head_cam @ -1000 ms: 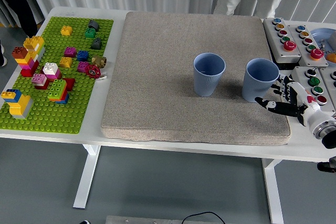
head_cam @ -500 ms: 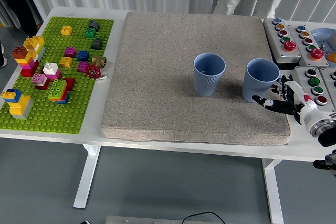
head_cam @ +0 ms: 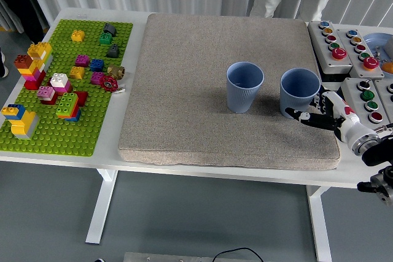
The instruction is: Pick cup pour cup place
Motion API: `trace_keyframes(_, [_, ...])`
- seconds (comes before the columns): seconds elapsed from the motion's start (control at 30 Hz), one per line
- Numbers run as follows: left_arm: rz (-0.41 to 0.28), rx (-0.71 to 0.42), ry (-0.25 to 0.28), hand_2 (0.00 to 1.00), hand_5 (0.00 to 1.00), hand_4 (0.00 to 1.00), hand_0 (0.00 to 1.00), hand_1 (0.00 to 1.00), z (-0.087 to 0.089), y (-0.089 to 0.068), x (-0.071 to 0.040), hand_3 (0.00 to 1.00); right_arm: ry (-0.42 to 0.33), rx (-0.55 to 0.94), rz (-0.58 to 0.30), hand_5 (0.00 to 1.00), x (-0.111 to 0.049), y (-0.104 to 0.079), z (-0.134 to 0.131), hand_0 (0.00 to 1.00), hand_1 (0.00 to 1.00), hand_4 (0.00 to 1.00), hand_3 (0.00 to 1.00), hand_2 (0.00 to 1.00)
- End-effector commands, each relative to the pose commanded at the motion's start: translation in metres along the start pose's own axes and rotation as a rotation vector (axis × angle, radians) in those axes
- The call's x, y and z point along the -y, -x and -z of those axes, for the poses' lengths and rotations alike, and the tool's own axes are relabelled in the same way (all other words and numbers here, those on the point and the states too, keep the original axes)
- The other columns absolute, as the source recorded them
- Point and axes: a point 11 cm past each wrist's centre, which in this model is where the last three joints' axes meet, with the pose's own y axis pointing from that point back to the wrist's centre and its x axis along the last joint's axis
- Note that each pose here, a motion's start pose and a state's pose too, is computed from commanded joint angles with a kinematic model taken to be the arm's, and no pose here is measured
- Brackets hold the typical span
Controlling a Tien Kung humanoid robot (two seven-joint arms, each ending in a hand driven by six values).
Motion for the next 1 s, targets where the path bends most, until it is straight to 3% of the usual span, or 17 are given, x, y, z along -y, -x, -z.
trace_keyframes(1.0, [-0.001, 0.004, 0.010, 0.868, 0.998, 0.499, 0.798, 0.851, -0.005, 0.000, -0.001, 0.793, 0.014, 0.035, -0.012, 0.478, 0.013, -0.002, -0.004, 0.967, 0.910, 0.885, 0.974, 0.996])
